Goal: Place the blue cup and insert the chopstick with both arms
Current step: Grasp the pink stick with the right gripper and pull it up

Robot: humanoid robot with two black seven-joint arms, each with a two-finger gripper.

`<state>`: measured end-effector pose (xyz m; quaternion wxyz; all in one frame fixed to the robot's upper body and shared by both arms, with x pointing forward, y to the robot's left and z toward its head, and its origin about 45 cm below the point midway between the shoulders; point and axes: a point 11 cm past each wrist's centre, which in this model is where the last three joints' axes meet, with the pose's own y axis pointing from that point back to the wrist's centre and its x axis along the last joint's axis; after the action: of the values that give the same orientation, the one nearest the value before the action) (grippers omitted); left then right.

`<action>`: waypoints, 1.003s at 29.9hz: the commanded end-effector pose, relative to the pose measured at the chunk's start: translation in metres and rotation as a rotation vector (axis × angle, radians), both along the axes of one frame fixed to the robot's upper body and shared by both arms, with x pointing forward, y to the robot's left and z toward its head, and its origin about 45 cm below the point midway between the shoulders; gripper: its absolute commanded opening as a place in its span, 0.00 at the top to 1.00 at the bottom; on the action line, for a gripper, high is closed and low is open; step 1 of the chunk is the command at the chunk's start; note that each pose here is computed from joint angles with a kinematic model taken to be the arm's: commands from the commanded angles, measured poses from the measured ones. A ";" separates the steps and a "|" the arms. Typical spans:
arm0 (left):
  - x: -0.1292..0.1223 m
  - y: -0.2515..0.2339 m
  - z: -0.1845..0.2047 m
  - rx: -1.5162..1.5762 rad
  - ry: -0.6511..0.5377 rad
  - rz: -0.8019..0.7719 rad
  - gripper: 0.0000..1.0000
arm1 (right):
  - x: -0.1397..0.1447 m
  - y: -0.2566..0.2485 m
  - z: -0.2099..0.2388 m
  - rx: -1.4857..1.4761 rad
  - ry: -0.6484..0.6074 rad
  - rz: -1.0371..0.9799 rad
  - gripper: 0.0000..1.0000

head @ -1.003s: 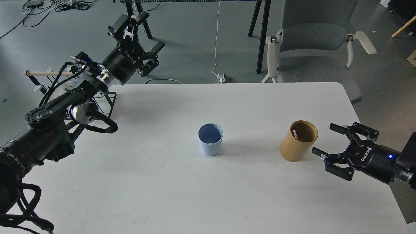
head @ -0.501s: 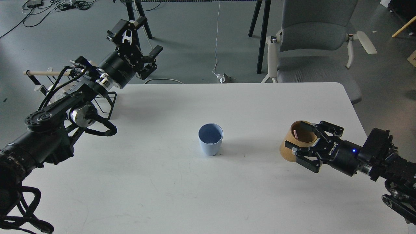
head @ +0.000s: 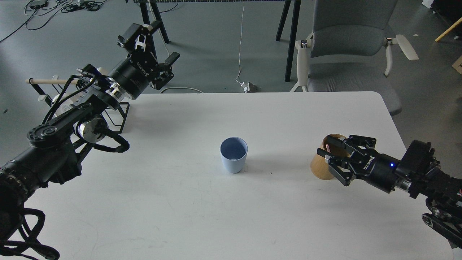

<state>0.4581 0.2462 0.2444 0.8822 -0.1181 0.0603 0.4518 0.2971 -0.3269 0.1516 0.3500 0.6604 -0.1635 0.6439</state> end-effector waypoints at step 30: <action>-0.003 0.003 -0.012 0.002 0.025 0.011 0.02 | 0.026 -0.054 0.072 -0.011 -0.128 -0.116 0.99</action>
<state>0.4547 0.2493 0.2338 0.8792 -0.1128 0.0693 0.4576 0.3184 -0.3777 0.2040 0.3897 0.6053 -0.1898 0.6676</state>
